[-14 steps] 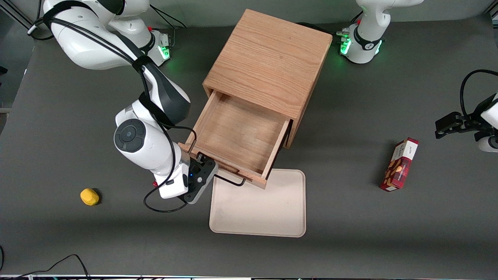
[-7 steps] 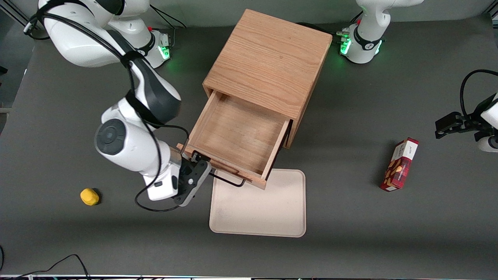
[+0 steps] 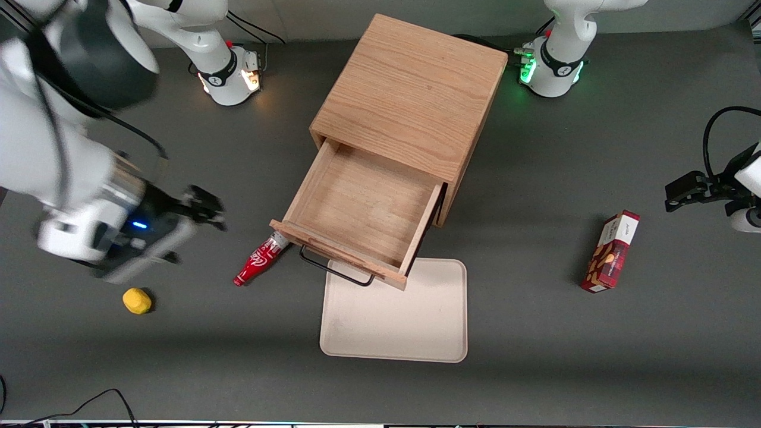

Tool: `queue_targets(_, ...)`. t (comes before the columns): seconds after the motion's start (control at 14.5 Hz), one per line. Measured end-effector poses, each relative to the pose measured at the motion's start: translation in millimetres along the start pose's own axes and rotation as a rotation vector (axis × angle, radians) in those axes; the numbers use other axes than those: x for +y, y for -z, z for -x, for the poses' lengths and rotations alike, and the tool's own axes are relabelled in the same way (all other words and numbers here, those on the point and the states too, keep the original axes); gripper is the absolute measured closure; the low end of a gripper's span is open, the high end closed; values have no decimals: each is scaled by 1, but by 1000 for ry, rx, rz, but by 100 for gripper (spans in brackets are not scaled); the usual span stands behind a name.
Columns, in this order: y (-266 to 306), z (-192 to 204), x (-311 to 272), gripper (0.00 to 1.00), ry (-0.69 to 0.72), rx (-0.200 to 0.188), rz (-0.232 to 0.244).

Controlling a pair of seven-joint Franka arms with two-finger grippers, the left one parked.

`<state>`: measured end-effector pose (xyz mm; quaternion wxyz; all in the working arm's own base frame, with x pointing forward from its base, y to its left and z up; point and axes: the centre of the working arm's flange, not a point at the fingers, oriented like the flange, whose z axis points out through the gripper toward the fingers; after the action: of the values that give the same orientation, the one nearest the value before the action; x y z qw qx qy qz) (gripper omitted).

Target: Open upper drawer

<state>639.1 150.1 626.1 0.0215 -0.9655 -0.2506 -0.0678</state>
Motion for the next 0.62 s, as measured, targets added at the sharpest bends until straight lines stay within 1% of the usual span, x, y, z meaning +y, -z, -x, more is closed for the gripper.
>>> queue_targets(0.14,30,46,29,0,-100,-9,92)
queue_targets(0.21,37,67,33,0,-168,-14,123)
queue_targets(0.28,39,85,31,0,-242,-23,142)
queue_targets(0.41,36,116,32,0,-359,-40,157)
queue_targets(0.48,35,131,43,0,-402,-45,157)
queue_targets(0.62,34,158,81,0,-495,-39,120)
